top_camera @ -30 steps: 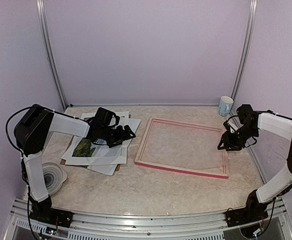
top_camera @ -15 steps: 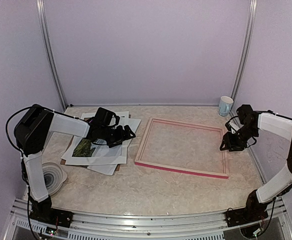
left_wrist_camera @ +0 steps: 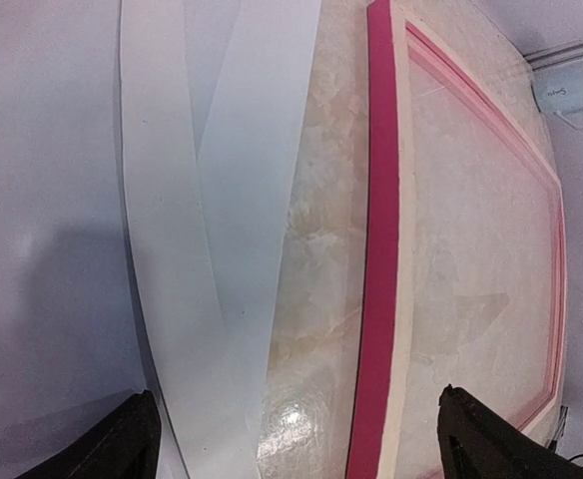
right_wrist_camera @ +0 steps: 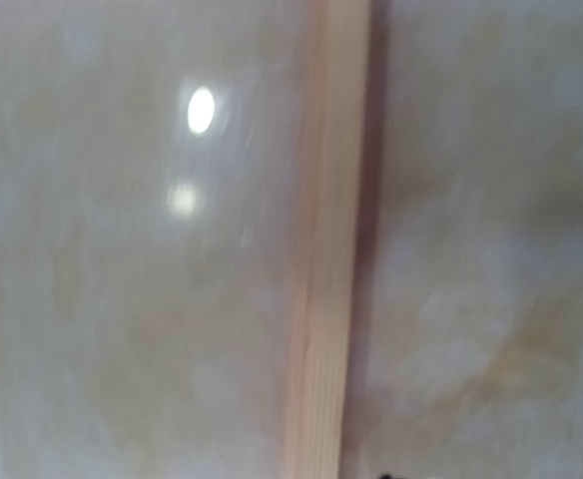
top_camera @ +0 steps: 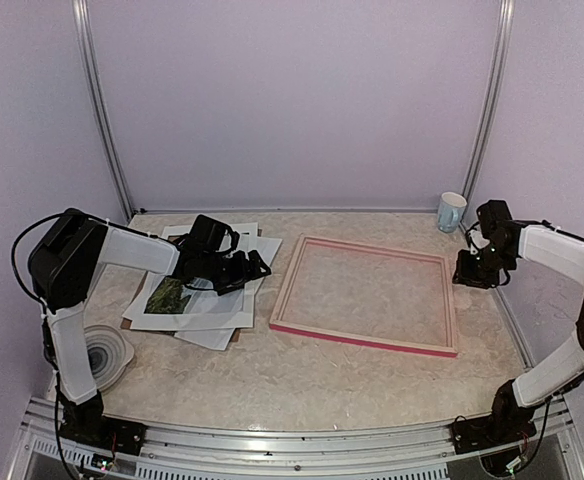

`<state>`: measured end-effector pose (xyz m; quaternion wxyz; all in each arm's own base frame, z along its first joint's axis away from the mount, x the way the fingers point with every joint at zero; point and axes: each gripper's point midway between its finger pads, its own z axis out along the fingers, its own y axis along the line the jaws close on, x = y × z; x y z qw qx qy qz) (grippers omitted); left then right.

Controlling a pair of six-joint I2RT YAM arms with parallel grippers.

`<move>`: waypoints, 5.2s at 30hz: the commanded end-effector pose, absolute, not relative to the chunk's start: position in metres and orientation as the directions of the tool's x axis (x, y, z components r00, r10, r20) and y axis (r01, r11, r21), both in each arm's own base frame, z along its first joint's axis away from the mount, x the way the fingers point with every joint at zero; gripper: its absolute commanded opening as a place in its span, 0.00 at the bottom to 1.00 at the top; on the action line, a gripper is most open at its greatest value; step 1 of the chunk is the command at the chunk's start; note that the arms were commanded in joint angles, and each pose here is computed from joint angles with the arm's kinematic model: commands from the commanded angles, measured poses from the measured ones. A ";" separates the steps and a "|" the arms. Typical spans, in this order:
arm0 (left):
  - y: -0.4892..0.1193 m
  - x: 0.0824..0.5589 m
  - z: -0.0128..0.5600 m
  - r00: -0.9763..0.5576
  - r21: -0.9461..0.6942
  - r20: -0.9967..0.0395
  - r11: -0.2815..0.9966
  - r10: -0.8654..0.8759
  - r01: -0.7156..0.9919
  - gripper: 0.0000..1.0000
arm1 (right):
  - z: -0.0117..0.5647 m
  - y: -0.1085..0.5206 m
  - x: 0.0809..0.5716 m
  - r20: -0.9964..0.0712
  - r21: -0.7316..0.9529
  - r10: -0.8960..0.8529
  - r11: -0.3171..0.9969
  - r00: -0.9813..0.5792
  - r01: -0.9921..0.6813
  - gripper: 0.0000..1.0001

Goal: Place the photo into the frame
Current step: Place the glass panel at the frame body, then move the frame body to the center of the board, then pick up the mat board from the photo.

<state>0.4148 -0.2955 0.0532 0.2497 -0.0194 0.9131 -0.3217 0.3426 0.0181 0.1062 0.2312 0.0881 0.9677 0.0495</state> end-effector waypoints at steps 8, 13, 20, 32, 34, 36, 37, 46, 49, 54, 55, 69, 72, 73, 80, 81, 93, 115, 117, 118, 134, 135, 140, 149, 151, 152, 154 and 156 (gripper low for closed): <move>-0.301 0.420 0.072 -0.854 -0.589 -0.486 0.792 -0.188 0.161 0.95 | 0.106 -0.007 0.423 -0.590 0.102 0.303 0.948 -0.748 0.302 0.35; -0.303 0.419 0.075 -0.854 -0.595 -0.486 0.786 -0.187 0.167 0.95 | 0.080 -0.008 0.453 -0.572 0.094 0.315 0.942 -0.757 0.321 0.36; -0.303 0.419 0.073 -0.851 -0.577 -0.494 0.799 -0.178 0.169 0.95 | 0.060 -0.010 0.479 -0.572 0.085 0.324 0.937 -0.754 0.338 0.32; -0.302 0.420 0.066 -0.854 -0.565 -0.492 0.808 -0.170 0.165 0.95 | 0.032 -0.010 0.484 -0.540 0.066 0.309 0.943 -0.783 0.327 0.24; -0.302 0.421 0.067 -0.853 -0.565 -0.493 0.809 -0.170 0.165 0.95 | 0.033 -0.009 0.483 -0.539 0.074 0.310 0.944 -0.783 0.322 0.23; -0.302 0.420 0.067 -0.854 -0.565 -0.492 0.808 -0.170 0.165 0.95 | 0.035 -0.009 0.483 -0.541 0.086 0.309 0.946 -0.782 0.314 0.24; -0.302 0.420 0.067 -0.854 -0.566 -0.491 0.808 -0.170 0.164 0.95 | 0.037 -0.008 0.483 -0.543 0.095 0.310 0.946 -0.780 0.310 0.23; -0.301 0.421 0.070 -0.849 -0.562 -0.500 0.810 -0.172 0.167 0.95 | 0.040 -0.001 0.492 -0.540 0.134 0.285 0.958 -0.792 0.254 0.23; -0.299 0.423 0.073 -0.845 -0.557 -0.506 0.814 -0.174 0.166 0.95 | 0.041 0.003 0.497 -0.547 0.138 0.260 0.966 -0.796 0.220 0.24; -0.291 0.429 0.081 -0.829 -0.545 -0.527 0.823 -0.188 0.160 0.96 | 0.039 0.012 0.507 -0.542 0.165 0.231 0.972 -0.808 0.167 0.25; -0.289 0.430 0.082 -0.826 -0.544 -0.530 0.824 -0.192 0.158 0.96 | 0.040 0.014 0.508 -0.543 0.172 0.228 0.972 -0.808 0.158 0.25; -0.272 0.439 0.108 -0.772 -0.470 -0.607 0.868 -0.186 0.160 0.96 | 0.075 0.021 0.505 -0.576 0.193 0.216 0.973 -0.788 0.125 0.44; -0.268 0.439 0.125 -0.743 -0.441 -0.645 0.881 -0.179 0.171 0.96 | 0.107 0.023 0.492 -0.625 0.184 0.207 0.976 -0.753 0.116 0.53; -0.267 0.439 0.133 -0.734 -0.441 -0.654 0.880 -0.182 0.175 0.98 | 0.113 0.024 0.487 -0.633 0.186 0.207 0.976 -0.746 0.113 0.55; -0.255 0.425 0.171 -0.702 -0.451 -0.678 0.878 -0.217 0.163 0.99 | 0.156 0.069 0.452 -0.704 0.280 0.174 0.959 -0.688 -0.043 0.60; -0.252 0.419 0.169 -0.704 -0.451 -0.675 0.879 -0.223 0.154 0.99 | 0.161 0.082 0.447 -0.712 0.305 0.168 0.949 -0.682 -0.084 0.60; -0.205 0.334 0.147 -0.657 -0.424 -0.696 0.904 -0.288 0.052 0.99 | 0.178 0.278 0.362 -0.711 0.534 0.065 0.697 -0.700 -0.478 0.61; -0.164 0.280 0.140 -0.570 -0.486 -0.717 0.874 -0.400 -0.002 0.99 | 0.090 0.495 0.322 -0.505 0.601 -0.153 0.644 -0.850 -0.473 0.63; -0.162 0.276 0.136 -0.572 -0.488 -0.715 0.873 -0.402 -0.003 0.99 | 0.086 0.496 0.326 -0.498 0.598 -0.137 0.661 -0.857 -0.453 0.63; -0.162 0.275 0.135 -0.573 -0.489 -0.714 0.872 -0.403 -0.004 0.99 | 0.084 0.497 0.328 -0.495 0.597 -0.130 0.668 -0.859 -0.444 0.63; -0.164 0.276 0.103 -0.558 -0.471 -0.722 0.881 -0.408 -0.034 0.99 | 0.049 0.514 0.340 -0.391 0.592 -0.084 0.739 -0.917 -0.321 0.64; -0.164 0.276 0.102 -0.560 -0.468 -0.723 0.883 -0.404 -0.033 0.99 | 0.047 0.515 0.341 -0.389 0.587 -0.085 0.745 -0.917 -0.318 0.64; -0.164 0.276 0.096 -0.561 -0.453 -0.730 0.891 -0.391 -0.031 0.99 | 0.041 0.519 0.341 -0.370 0.589 -0.075 0.752 -0.926 -0.296 0.64; -0.166 0.274 0.085 -0.576 -0.461 -0.718 0.887 -0.390 -0.026 0.99 | 0.041 0.535 0.333 -0.317 0.647 -0.079 0.711 -0.945 -0.276 0.64; -0.166 0.273 0.081 -0.583 -0.466 -0.712 0.885 -0.391 -0.025 0.99 | 0.046 0.536 0.332 -0.315 0.661 -0.076 0.698 -0.946 -0.276 0.64; -0.167 0.272 0.080 -0.586 -0.469 -0.709 0.883 -0.392 -0.023 0.99 | 0.046 0.537 0.331 -0.314 0.665 -0.075 0.694 -0.947 -0.275 0.63; -0.168 0.271 0.076 -0.594 -0.475 -0.702 0.880 -0.394 -0.021 0.99 | 0.051 0.537 0.331 -0.311 0.678 -0.071 0.683 -0.948 -0.273 0.64; -0.169 0.269 0.072 -0.603 -0.479 -0.694 0.878 -0.393 -0.021 0.99 | 0.056 0.539 0.330 -0.308 0.691 -0.070 0.669 -0.949 -0.274 0.63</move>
